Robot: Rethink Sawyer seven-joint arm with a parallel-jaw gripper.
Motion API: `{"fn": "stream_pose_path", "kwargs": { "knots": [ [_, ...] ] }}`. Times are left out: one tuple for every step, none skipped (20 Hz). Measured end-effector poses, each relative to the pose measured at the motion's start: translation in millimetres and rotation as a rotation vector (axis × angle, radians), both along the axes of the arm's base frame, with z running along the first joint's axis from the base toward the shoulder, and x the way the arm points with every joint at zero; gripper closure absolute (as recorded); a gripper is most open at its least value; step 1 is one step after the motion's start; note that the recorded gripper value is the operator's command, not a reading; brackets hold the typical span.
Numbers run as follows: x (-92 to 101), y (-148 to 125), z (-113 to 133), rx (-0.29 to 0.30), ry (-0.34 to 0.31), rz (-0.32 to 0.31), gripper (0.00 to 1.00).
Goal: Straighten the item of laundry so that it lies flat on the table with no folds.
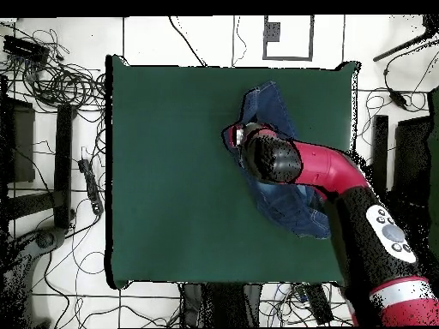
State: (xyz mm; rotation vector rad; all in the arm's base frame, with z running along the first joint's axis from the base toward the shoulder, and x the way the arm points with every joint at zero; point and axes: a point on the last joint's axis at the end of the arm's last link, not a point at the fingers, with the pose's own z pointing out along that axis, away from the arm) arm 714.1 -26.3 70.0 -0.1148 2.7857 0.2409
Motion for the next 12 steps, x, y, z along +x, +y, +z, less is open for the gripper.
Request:
{"fn": "stream_pose_path", "kwargs": {
  "knots": [
    [0.1, 1, -1, -0.001, -0.003, 0.003, 1.0],
    [-0.2, 6, -3, -0.004, -0.009, 0.012, 1.0],
    [-0.4, 9, -5, -0.005, -0.015, 0.018, 1.0],
    [-0.3, 12, -7, -0.007, -0.021, 0.024, 1.0],
    [-0.1, 18, -9, -0.011, -0.03, 0.032, 1.0],
    [0.3, 22, -11, -0.014, -0.039, 0.038, 1.0],
    [1.1, 31, -16, -0.017, -0.055, 0.049, 1.0],
    [1.6, 40, -20, -0.018, -0.069, 0.06, 1.0],
    [1.7, 45, -23, -0.018, -0.078, 0.068, 1.0],
    [0.6, 54, -28, -0.018, -0.09, 0.081, 1.0],
    [-0.7, 58, -31, -0.018, -0.096, 0.088, 1.0],
    [-2.0, 59, -32, -0.015, -0.097, 0.091, 1.0]
  ]
}}
